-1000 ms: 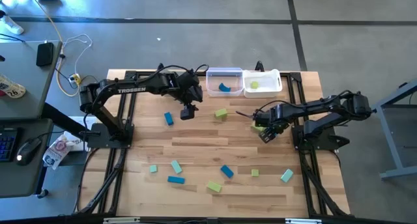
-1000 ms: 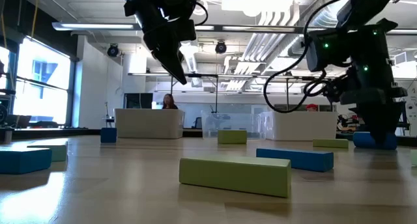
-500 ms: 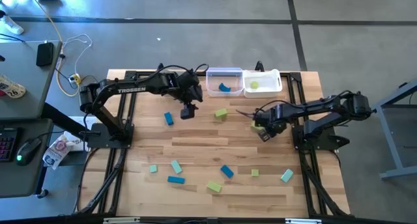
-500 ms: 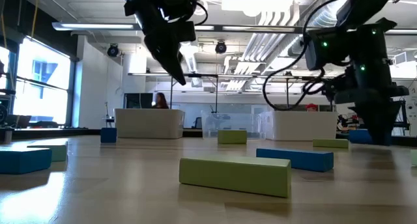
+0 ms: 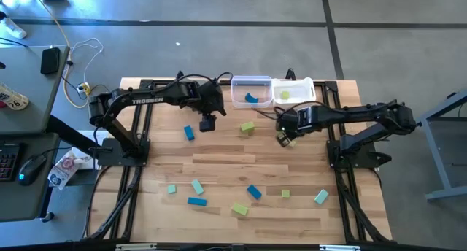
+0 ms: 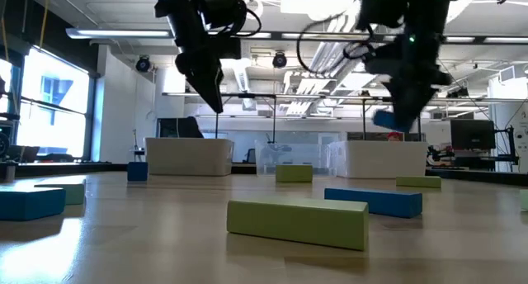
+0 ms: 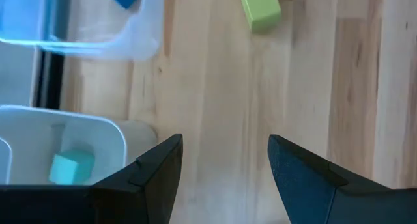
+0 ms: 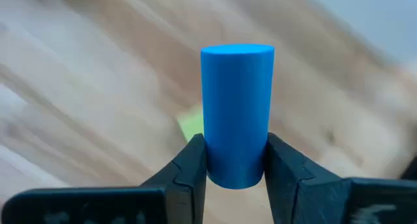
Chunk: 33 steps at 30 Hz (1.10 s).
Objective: Sort & place blocks by color
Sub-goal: Put the blue cylinder block into the transparent bin
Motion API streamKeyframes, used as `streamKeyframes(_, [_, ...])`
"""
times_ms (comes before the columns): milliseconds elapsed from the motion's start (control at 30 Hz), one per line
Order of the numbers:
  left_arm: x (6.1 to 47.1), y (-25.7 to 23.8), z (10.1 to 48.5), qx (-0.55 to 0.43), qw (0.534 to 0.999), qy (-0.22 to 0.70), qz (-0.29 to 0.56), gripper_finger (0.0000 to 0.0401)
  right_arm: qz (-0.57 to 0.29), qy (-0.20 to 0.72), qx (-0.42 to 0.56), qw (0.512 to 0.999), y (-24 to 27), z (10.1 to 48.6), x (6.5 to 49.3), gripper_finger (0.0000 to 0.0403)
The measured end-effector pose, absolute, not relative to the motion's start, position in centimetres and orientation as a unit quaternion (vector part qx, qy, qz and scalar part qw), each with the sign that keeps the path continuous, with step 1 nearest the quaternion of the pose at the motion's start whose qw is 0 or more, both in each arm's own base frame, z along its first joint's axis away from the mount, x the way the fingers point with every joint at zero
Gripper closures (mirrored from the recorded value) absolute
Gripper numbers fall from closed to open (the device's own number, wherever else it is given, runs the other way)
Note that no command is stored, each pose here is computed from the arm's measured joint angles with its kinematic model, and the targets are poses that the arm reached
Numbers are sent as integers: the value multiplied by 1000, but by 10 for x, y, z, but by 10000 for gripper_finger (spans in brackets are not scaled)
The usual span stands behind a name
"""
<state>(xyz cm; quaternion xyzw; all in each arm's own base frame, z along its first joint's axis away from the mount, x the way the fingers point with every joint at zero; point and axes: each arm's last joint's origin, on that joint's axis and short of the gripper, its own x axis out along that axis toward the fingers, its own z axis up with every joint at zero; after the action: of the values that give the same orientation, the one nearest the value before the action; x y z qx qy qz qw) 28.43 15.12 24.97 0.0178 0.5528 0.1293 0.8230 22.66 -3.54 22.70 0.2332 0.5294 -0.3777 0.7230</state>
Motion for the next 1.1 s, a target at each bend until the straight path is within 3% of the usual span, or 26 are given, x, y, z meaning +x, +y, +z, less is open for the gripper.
streamKeyframes(333, [280, 145, 246, -18, 821, 563, 93, 188, -346, 389, 160, 839, -62, 258, 260, 314])
streamKeyframes(533, [283, 141, 246, -36, 830, 552, 75, 188, -345, 302, 126, 880, -85, 271, 270, 314])
streamKeyframes(867, [290, 137, 248, -24, 846, 527, 77, 188, -380, 221, 79, 895, -122, 280, 278, 314])
streamKeyframes(1100, [297, 135, 251, -20, 861, 502, 81, 188, -391, 241, 81, 885, -149, 256, 286, 314])
